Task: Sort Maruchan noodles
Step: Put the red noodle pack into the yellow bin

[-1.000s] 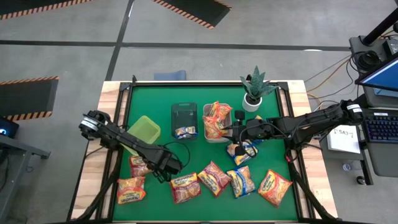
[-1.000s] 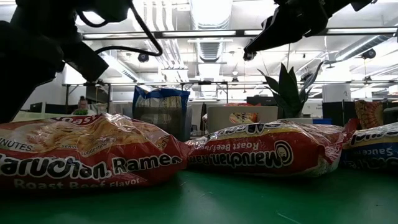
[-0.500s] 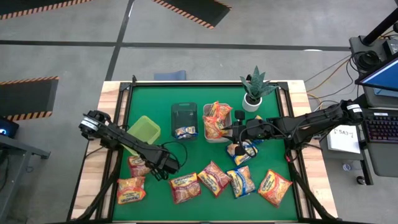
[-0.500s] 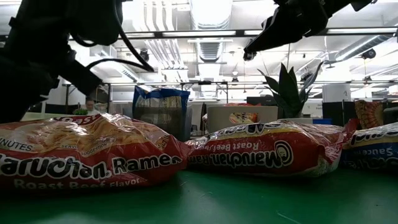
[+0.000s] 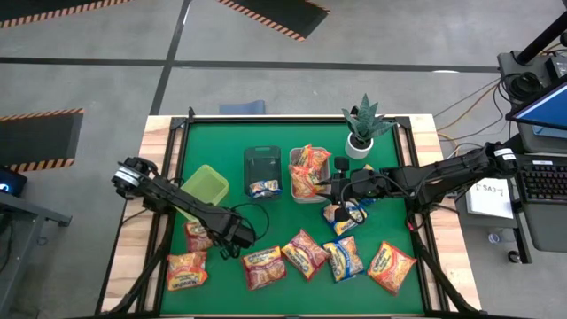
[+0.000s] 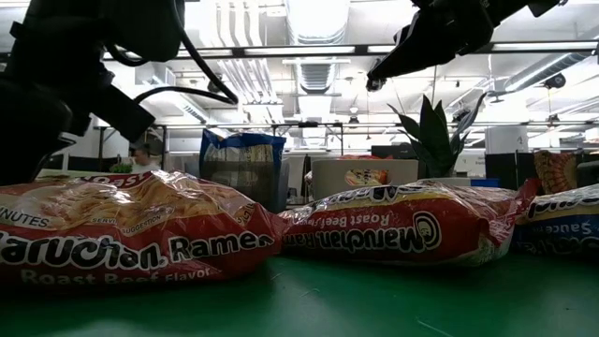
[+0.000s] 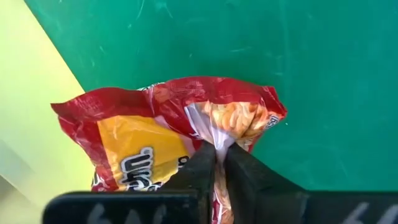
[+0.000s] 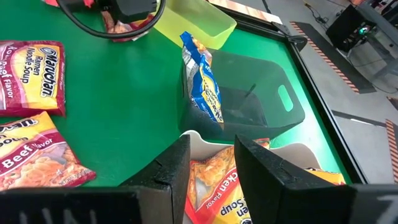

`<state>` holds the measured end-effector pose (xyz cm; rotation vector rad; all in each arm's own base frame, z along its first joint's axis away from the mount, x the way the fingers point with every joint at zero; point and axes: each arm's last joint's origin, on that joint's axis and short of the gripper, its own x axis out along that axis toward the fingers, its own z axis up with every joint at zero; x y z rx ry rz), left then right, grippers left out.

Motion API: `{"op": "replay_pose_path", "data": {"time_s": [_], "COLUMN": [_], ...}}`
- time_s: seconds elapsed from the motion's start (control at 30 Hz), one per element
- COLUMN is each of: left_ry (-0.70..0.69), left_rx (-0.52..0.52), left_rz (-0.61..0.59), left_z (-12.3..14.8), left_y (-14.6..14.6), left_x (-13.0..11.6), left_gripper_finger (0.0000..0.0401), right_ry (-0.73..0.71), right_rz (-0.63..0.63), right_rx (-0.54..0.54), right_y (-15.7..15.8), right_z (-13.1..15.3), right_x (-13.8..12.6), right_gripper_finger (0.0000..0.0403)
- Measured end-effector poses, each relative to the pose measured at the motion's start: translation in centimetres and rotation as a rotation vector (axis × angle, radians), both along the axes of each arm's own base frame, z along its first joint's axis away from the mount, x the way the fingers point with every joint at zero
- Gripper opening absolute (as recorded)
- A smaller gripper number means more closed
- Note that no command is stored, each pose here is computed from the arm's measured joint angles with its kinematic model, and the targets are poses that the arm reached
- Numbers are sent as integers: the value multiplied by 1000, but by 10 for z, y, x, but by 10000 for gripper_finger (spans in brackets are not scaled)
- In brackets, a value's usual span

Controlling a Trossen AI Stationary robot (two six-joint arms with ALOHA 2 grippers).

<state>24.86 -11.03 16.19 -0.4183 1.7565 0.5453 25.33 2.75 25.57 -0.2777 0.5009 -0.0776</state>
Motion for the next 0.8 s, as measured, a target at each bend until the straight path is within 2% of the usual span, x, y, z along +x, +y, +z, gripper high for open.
{"op": "replay_pose_path", "data": {"time_s": [0.13,0.23,0.5,0.63,0.8], "left_ry": [-26,-79,-395,-632,-894], "left_rx": [12,59,155,297,591], "left_rz": [-64,-127,-180,-139,-28], "left_z": [3,13,73,106,137], "left_y": [0,0,6,16,34], "left_x": [-1,-4,-29,-47,-66], "left_gripper_finger": [7,3,1,1,0], "right_ry": [2,7,12,12,11], "right_rz": [0,0,1,1,1], "right_rx": [-1,-1,-2,-3,-3], "right_y": [0,0,0,0,0], "right_z": [0,-1,-1,-1,-1], "right_x": [0,0,-1,-1,0], "right_gripper_finger": [109,110,107,108,108]}}
